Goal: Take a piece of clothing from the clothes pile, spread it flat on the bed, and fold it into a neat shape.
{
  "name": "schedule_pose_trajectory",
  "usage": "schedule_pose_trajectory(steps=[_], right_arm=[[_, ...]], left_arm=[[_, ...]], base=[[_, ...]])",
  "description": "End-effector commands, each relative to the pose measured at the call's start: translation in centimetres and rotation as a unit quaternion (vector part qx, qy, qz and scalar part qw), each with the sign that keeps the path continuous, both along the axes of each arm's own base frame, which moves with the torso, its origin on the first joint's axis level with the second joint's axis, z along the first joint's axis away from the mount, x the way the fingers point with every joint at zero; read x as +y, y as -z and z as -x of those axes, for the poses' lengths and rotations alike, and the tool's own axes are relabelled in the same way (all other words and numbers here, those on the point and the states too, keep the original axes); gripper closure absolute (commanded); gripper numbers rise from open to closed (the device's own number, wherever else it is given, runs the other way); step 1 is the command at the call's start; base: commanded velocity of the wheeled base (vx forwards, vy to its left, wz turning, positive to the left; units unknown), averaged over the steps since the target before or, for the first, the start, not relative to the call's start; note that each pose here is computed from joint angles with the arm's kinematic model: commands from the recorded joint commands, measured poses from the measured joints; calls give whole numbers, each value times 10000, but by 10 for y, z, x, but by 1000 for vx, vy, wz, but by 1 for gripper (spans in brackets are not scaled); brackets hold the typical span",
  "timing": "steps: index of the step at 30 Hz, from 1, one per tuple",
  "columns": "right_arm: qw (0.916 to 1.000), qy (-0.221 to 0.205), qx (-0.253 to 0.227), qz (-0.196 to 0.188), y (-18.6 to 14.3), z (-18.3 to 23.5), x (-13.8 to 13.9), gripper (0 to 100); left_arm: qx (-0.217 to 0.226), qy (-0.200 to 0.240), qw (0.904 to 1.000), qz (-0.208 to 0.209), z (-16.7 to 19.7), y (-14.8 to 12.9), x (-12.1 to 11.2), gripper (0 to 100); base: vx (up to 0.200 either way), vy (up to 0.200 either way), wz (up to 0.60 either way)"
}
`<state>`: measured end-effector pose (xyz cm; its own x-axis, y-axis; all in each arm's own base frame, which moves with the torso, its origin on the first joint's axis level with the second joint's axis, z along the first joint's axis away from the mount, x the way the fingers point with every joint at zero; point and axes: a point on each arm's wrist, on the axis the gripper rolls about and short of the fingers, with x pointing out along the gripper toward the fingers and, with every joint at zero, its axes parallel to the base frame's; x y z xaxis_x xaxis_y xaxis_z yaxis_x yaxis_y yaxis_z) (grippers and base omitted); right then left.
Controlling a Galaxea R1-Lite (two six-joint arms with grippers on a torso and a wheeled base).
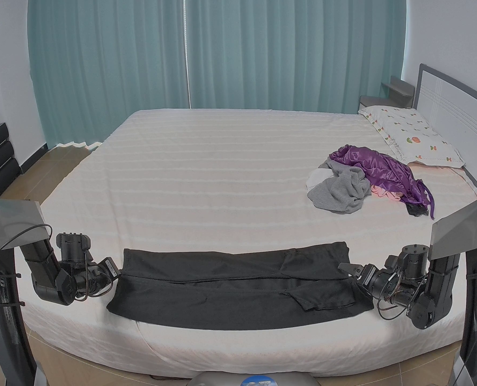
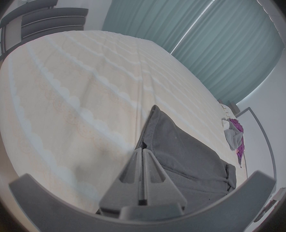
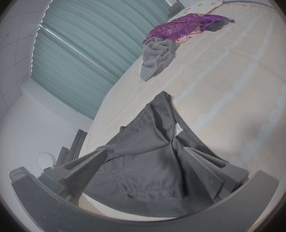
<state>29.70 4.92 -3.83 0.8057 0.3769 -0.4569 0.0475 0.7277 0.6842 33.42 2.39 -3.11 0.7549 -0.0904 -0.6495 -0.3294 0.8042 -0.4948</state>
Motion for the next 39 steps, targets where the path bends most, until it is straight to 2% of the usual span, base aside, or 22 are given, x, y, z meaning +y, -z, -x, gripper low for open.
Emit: schedule_pose_trajectory(steps=[1,6,20,29,30,39], right_arm=[[10000,-31,-43,81,9,-10,-2,0],[9998,-58,-27,196,15,-23,-4,0],[9981,-572,-33,227,24,-25,-7,0],[9972,-655,-51,363,30,-27,-7,0],[9971,-662,-59,363,31,-28,-6,100],[9969,-627,-62,469,29,-28,-10,100]], left_arm=[[-23,-128,9999,24,-3,1,2,100],[-17,-177,9998,67,-5,3,2,100],[-24,-170,9998,55,-6,5,1,100],[-24,-162,9999,55,-6,5,1,100],[-24,-162,9999,55,-6,5,1,100],[-17,-157,9999,50,-6,6,1,100]], base=[[0,0,0],[0,0,0],[0,0,0],[0,0,0],[0,0,0],[0,0,0]])
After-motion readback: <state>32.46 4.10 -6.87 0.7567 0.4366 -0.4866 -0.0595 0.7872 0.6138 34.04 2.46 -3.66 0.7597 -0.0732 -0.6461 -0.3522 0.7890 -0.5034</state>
